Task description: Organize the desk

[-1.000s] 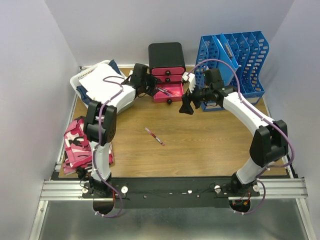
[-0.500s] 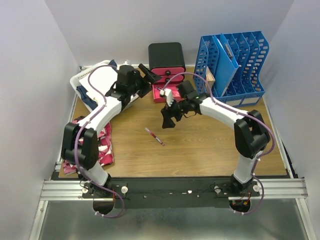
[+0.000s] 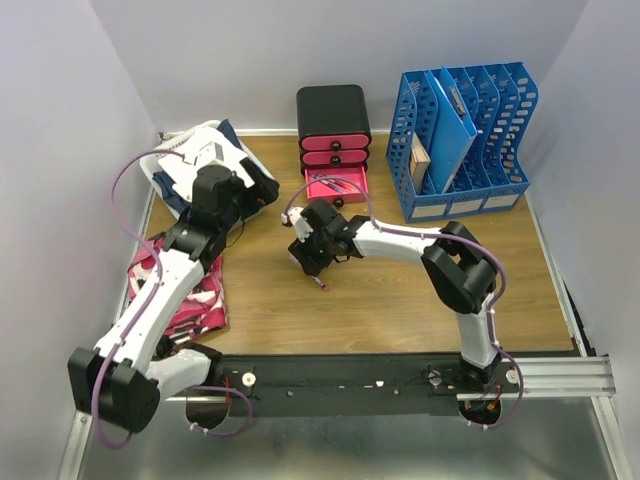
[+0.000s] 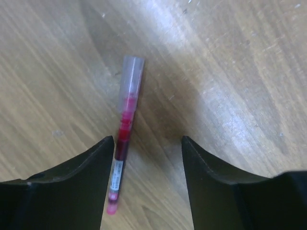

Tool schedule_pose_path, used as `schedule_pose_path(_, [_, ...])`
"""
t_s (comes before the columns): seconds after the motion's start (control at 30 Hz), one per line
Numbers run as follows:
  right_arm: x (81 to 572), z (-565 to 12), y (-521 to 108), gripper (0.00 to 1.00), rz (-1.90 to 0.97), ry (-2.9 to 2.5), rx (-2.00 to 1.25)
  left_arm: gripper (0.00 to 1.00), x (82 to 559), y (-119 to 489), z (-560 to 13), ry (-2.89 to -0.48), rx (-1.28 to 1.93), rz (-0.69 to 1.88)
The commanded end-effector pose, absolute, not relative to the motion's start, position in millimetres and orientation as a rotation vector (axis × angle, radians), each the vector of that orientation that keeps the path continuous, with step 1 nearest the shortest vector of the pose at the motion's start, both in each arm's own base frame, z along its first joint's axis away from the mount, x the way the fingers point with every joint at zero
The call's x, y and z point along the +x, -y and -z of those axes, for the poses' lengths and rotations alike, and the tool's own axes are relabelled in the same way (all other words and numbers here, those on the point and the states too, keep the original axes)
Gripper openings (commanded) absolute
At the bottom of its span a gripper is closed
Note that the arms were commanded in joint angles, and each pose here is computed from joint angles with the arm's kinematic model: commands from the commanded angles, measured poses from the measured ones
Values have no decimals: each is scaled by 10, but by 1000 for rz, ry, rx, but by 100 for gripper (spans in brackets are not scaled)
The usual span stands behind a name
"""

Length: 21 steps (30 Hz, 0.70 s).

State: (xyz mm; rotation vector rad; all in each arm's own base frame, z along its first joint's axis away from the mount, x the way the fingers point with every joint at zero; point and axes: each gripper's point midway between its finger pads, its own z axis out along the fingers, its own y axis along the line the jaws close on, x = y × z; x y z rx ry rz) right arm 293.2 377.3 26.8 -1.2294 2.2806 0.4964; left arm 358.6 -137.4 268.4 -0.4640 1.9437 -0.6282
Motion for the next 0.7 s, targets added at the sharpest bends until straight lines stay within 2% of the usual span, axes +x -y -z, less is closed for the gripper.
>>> schedule_pose_path(0.0, [3054, -191, -3783, 53, -286, -2233, -1222, 99, 3342, 852, -2469, -1935, -556, 368])
schedule_pose_path(0.17, [2950, -109, -3784, 24, -227, -2207, -1275, 99, 3070, 713, -2372, -1922, -570, 350])
schedule_pose_path(0.2, [2952, -90, -3768, 15, -212, -2210, -1275, 99, 3037, 704, -2352, -1922, -575, 352])
schedule_pose_path(0.3, [3021, -92, -3691, 1, -145, -2205, -1257, 99, 2907, 707, -2189, -1952, -573, 367])
schedule_pose_path(0.53, [3491, -379, -3486, 1, -90, -2168, -1188, 99, 2620, 848, -1611, -2086, -542, 451])
schedule_pose_path(0.67, [3703, -683, -3396, 1, -167, -2111, -1335, 99, 2493, 921, -1253, -2193, -543, 472])
